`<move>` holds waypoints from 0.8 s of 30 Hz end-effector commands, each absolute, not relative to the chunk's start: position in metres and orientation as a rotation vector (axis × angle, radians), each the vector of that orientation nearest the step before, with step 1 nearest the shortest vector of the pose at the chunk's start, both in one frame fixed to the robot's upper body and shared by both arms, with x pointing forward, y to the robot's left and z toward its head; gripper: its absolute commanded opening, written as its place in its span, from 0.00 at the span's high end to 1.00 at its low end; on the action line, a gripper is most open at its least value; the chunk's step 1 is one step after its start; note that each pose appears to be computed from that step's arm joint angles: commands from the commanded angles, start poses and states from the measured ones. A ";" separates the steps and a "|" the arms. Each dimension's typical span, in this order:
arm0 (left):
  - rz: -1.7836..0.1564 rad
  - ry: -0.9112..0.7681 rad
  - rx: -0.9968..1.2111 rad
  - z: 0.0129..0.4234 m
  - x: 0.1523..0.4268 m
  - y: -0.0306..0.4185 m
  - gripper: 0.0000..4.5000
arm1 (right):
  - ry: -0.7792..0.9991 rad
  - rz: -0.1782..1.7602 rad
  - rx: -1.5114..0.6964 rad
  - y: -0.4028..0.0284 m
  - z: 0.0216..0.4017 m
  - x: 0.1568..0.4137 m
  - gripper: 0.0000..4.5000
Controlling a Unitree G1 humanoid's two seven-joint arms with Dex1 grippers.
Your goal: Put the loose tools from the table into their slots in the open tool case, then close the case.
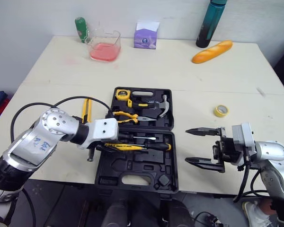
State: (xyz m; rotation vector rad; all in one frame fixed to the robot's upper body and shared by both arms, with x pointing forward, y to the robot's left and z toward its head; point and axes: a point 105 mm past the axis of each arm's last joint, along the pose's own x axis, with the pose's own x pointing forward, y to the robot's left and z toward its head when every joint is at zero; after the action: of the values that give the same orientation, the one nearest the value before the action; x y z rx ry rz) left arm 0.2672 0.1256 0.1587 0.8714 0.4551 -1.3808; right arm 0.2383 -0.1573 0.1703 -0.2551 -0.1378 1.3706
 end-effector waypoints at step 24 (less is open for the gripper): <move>-1.394 0.464 0.981 0.144 0.282 0.122 0.88 | -0.192 1.377 -0.290 -0.149 0.175 0.232 0.00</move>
State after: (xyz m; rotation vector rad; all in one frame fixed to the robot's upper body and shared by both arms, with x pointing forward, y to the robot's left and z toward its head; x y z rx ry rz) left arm 0.2824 0.1220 0.1457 0.9698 0.4692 -1.3932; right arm 0.2374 -0.1533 0.1670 -0.2677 -0.1426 1.3629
